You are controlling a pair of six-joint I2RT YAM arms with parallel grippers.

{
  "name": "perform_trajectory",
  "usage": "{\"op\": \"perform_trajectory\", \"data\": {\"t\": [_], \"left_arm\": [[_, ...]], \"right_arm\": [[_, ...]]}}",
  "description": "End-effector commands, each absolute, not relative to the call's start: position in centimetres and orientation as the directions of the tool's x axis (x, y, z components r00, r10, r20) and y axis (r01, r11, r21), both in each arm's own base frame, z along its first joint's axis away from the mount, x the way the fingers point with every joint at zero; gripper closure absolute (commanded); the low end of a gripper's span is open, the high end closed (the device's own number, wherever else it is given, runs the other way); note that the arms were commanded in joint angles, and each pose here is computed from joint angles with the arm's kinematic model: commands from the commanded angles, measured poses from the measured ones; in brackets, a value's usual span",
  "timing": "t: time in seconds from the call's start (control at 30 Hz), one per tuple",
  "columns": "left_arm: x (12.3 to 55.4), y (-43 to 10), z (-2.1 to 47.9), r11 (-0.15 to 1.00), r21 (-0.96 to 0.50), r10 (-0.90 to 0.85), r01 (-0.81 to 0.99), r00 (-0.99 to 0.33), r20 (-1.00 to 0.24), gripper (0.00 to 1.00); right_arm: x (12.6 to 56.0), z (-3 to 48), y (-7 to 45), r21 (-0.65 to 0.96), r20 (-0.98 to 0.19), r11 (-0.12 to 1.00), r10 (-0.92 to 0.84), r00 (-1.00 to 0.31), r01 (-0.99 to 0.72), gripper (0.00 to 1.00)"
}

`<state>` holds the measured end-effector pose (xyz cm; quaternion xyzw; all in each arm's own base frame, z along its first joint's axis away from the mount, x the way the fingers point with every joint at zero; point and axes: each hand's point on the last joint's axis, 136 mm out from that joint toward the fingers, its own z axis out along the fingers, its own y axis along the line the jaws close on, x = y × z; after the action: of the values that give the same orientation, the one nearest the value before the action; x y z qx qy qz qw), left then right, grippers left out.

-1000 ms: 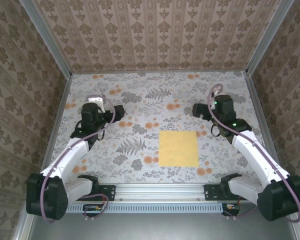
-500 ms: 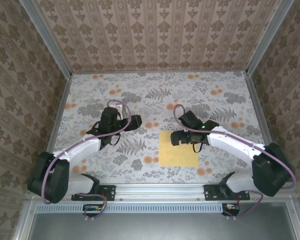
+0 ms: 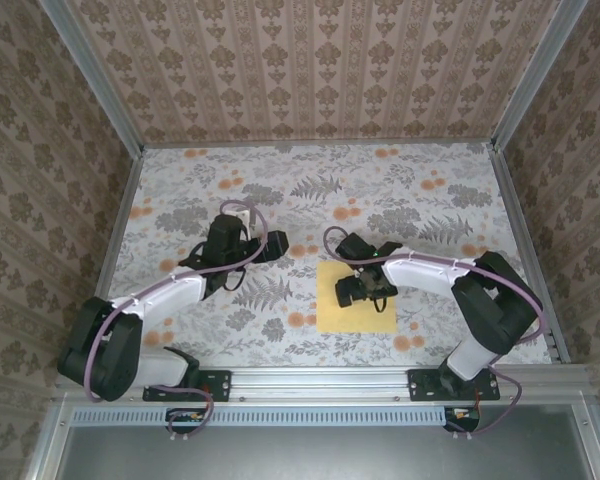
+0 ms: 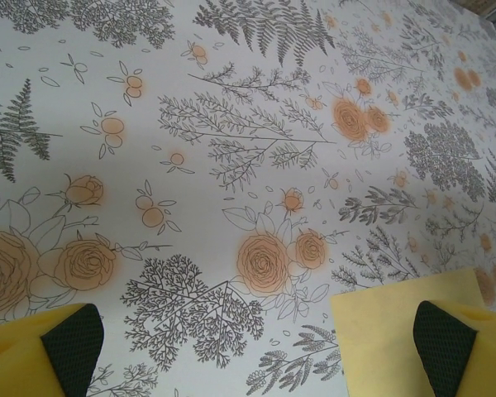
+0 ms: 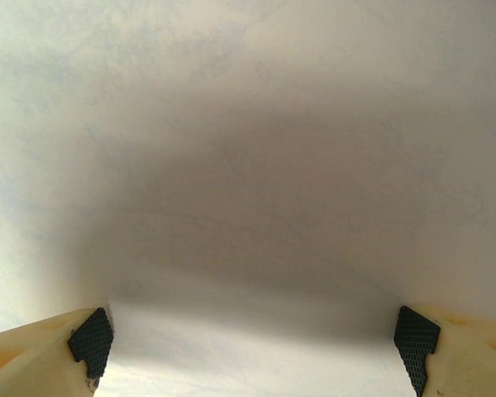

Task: Fold a paper plane with a square sheet of paper (fold left side to right side)
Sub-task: Move the square sheet of paper to the center of the table.

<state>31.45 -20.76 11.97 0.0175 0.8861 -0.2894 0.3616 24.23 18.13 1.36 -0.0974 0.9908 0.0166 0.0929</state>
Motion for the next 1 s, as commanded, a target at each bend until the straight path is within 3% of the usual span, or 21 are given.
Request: {"op": "perform_trajectory", "data": {"t": [0.0,0.53,0.97], "left_arm": [[31.9,-20.4,13.8,0.843,-0.483,-0.192,0.237,-0.706,-0.682,0.00],[31.8,-18.6,15.2,0.869,-0.449,-0.208,0.208,-0.671,-0.711,0.00],[31.5,-18.4,15.7,0.861,-0.467,-0.222,0.201,-0.677,-0.701,0.00]], "right_arm": [[24.0,0.5,18.7,0.013,-0.152,0.980,-0.197,-0.969,-0.201,0.09],[29.0,0.4,23.2,0.099,-0.226,0.988,-0.090,-0.970,-0.115,0.09],[33.4,0.3,26.0,0.062,-0.257,0.981,-0.162,-0.953,-0.183,0.09]]}}
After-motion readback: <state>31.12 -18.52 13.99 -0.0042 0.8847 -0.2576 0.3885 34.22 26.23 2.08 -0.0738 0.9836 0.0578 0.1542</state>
